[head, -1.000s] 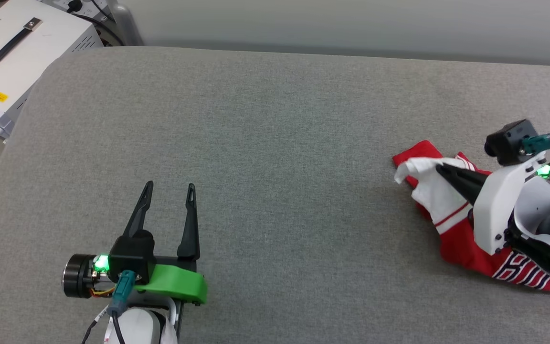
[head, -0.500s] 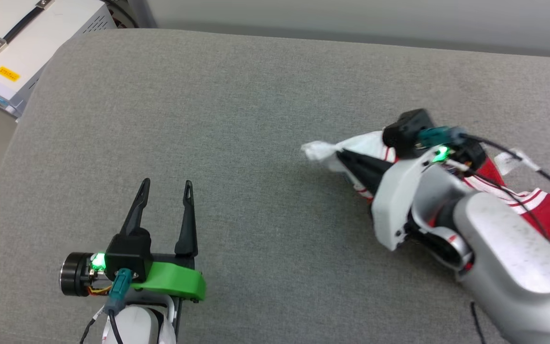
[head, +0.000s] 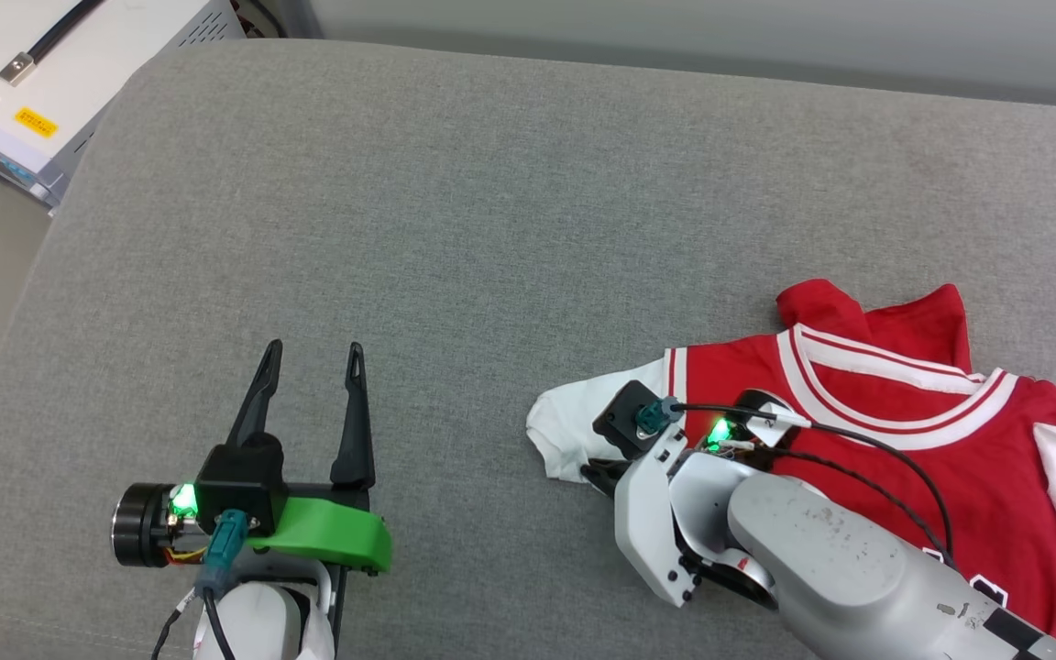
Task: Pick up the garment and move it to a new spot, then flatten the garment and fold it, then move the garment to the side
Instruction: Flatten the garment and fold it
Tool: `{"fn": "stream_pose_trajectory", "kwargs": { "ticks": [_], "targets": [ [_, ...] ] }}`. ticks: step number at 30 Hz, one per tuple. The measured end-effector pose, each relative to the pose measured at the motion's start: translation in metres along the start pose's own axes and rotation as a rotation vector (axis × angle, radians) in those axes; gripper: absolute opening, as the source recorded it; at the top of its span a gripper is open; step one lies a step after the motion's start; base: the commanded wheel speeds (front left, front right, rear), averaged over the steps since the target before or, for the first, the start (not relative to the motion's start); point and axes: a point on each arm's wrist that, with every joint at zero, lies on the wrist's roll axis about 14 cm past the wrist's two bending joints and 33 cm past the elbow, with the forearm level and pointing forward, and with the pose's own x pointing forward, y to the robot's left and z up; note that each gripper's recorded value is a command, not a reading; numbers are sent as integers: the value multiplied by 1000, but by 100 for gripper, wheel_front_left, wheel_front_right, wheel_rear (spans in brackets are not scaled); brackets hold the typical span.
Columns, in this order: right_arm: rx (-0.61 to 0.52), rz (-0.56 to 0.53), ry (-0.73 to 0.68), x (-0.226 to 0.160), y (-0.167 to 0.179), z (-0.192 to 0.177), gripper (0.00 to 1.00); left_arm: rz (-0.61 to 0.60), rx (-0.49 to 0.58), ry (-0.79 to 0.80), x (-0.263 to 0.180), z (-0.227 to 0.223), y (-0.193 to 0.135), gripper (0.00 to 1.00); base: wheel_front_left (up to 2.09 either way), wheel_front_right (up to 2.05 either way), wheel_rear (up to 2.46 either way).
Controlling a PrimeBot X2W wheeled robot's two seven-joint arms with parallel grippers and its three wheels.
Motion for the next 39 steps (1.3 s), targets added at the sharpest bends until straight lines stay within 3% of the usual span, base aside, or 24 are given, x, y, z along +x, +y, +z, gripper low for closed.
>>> {"fn": "stream_pose_trajectory", "kwargs": {
  "ticks": [1,2,7,12,18,26,29,33,39],
  "targets": [
    [7,-3,-31,-1,-1,5,83,-1,-1,0,0,0,0,100,0,0,0],
    [3,-8,-70,-2,-2,11,100,-2,-1,-2,0,1,-1,100,0,0,0],
    [-28,-69,-322,-26,-16,60,100,-2,-2,-26,-2,9,0,100,0,0,0],
    [-38,-203,-572,-80,-46,98,100,-23,8,-60,-4,21,-2,100,0,0,0],
    [-53,-491,-755,-165,-93,97,100,-102,40,-135,3,46,-11,100,0,0,0],
    [-37,-789,-827,-238,-111,64,100,-280,85,-197,40,85,-37,100,0,0,0],
    [-2,-901,-834,-260,-116,43,100,-384,101,-118,60,91,-59,100,0,0,0],
    [46,-952,-804,-264,-115,22,100,-531,92,23,66,82,-93,100,0,0,0],
    [61,-1002,-771,-269,-119,6,100,-754,156,367,54,40,-136,100,0,0,0]
  ]
}}
